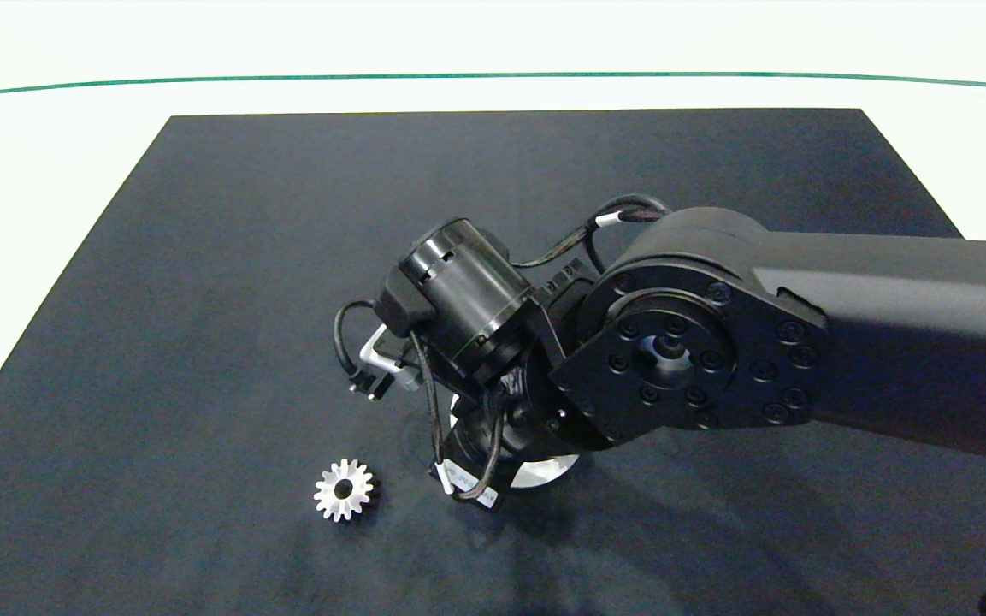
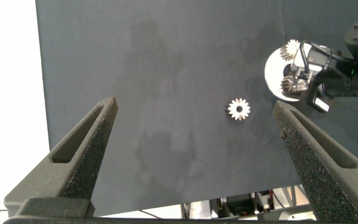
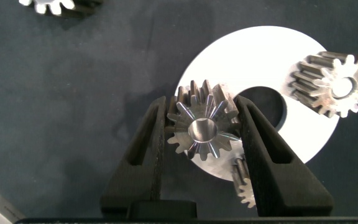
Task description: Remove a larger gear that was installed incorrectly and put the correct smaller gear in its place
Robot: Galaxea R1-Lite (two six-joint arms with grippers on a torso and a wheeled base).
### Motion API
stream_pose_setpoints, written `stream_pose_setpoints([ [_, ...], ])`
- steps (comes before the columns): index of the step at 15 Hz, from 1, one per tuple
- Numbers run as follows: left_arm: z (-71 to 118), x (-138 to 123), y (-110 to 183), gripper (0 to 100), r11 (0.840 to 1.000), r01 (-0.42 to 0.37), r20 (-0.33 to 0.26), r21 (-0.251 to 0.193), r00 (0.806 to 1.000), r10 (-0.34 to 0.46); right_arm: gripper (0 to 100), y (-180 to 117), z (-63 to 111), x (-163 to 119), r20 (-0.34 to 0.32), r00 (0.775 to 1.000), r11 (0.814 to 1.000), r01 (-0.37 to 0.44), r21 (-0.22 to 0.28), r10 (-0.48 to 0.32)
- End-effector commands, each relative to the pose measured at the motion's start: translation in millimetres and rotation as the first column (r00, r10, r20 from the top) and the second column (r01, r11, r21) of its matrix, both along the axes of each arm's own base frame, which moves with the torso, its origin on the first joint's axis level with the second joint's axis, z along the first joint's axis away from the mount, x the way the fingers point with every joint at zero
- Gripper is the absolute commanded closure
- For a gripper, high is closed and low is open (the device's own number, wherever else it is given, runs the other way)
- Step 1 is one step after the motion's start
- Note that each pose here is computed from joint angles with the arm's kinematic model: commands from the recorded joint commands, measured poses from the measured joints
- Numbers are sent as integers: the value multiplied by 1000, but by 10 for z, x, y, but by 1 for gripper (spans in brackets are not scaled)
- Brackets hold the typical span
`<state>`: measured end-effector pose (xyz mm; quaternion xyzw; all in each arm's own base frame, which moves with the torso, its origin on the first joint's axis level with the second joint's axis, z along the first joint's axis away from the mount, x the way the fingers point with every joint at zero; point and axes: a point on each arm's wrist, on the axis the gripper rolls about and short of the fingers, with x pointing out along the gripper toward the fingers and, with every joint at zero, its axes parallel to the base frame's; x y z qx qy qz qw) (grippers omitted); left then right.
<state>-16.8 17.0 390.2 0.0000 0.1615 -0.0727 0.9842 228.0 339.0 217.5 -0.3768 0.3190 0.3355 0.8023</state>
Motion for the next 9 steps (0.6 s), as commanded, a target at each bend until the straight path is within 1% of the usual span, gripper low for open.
stream_pose_setpoints([
  [1,-6,3,-1,0,1000,-3,-7,3,1000,3,81,-11,-13,19,-3,1000,1000,6,-7,-6],
  [7,-6,-2,2,0,1000,-3,-6,2,1000,3,81,28,-98,52,-11,1000,1000,8,-20,-8],
  [9,-6,-7,5,0,1000,-2,-4,3,1000,2,81,38,-98,36,-11,1000,1000,3,-20,-3],
])
